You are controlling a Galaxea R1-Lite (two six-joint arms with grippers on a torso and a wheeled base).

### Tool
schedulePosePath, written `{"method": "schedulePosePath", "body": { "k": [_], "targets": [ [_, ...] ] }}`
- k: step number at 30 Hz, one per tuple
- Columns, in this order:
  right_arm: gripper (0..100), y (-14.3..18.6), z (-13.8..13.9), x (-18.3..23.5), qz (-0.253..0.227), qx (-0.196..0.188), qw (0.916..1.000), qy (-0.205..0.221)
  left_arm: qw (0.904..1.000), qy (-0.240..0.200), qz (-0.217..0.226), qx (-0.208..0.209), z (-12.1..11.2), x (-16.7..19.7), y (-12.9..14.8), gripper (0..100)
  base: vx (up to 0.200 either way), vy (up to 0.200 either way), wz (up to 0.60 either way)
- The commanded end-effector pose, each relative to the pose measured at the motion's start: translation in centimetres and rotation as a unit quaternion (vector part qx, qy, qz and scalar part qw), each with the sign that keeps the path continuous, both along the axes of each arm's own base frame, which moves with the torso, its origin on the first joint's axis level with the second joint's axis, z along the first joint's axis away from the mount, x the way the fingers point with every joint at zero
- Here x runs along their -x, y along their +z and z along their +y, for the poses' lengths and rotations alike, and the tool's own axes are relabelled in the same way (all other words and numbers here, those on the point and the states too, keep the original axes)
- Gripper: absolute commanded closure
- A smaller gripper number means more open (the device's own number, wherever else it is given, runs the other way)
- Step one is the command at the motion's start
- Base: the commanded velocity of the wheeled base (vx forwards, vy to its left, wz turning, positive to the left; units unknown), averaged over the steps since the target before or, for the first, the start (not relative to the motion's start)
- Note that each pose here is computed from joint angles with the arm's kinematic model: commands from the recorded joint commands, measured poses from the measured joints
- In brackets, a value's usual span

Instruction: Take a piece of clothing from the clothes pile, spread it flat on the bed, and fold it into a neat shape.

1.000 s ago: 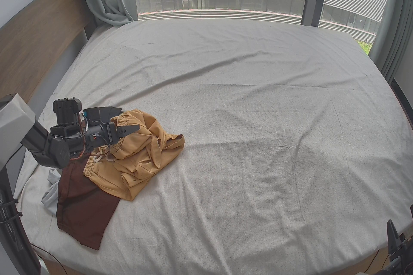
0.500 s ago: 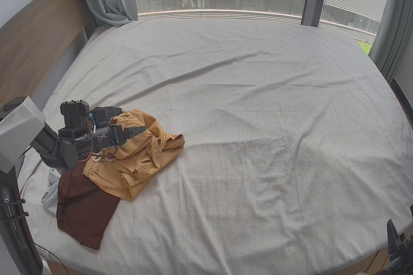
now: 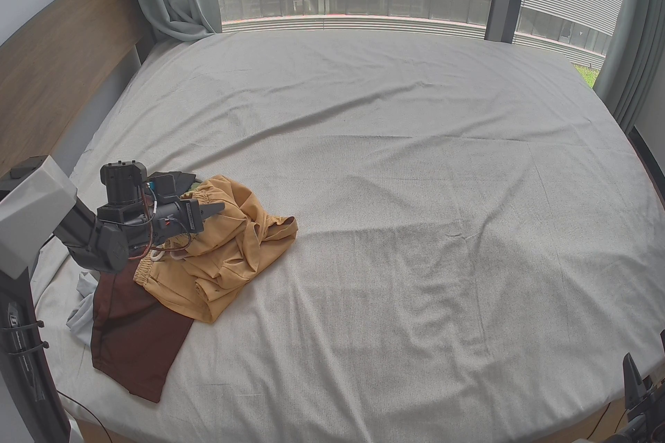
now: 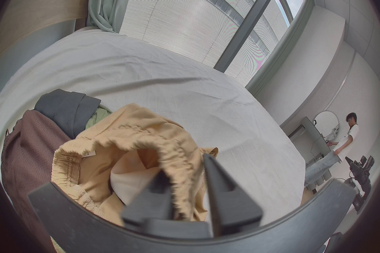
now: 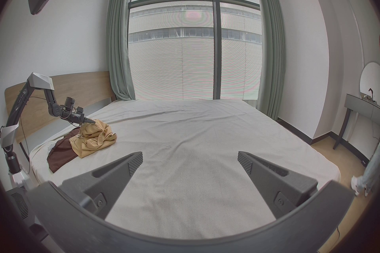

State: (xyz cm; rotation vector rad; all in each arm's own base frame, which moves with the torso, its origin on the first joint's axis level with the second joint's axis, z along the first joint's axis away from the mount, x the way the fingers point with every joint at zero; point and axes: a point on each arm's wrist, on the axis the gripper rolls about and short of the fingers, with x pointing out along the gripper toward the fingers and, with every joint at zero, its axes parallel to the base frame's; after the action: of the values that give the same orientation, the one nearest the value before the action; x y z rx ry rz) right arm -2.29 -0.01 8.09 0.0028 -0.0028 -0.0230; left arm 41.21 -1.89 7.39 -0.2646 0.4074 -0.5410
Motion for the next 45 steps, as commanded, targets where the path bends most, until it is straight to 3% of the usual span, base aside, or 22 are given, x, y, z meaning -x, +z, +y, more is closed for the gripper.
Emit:
{"method": "schedulePosePath", "body": {
  "k": [1,5,8,14,28,35,37,45],
  "targets": [
    [0,-0.4,0.0,0.0,0.001,0.000,1.0000,0.000,1.0000,-0.001,0.000,0.004,0.0,0.0,0.2,100,0.000,0.000,0.00],
    [0,-0.4,0.0,0.0,0.001,0.000,1.0000,0.000,0.9994,-0.001,0.013,0.033,-0.2,0.6,0.9,100,0.000,0.000,0.00],
    [0,-0.4,0.0,0.0,0.001,0.000,1.0000,-0.001,0.9961,-0.004,0.022,0.085,-0.9,1.5,2.9,100,0.000,0.000,0.00],
    [0,-0.4,0.0,0.0,0.001,0.000,1.0000,-0.001,0.9904,0.001,0.006,0.138,-1.2,3.4,4.6,100,0.000,0.000,0.00],
    [0,-0.4,0.0,0.0,0.000,0.001,1.0000,-0.002,0.9768,-0.014,0.017,0.213,-3.2,8.1,5.9,100,0.000,0.000,0.00],
    [0,-0.4,0.0,0.0,-0.001,0.001,1.0000,-0.002,0.9721,-0.001,0.029,0.233,-4.0,9.1,6.0,100,0.000,0.000,0.00],
    [0,-0.4,0.0,0.0,-0.001,0.001,1.0000,-0.002,0.9637,-0.004,0.034,0.265,-4.6,10.0,6.2,100,0.000,0.000,0.00],
    [0,-0.4,0.0,0.0,-0.001,0.001,1.0000,-0.002,0.9520,0.016,0.037,0.303,-6.3,10.2,6.3,100,0.000,0.000,0.00]
  ]
}}
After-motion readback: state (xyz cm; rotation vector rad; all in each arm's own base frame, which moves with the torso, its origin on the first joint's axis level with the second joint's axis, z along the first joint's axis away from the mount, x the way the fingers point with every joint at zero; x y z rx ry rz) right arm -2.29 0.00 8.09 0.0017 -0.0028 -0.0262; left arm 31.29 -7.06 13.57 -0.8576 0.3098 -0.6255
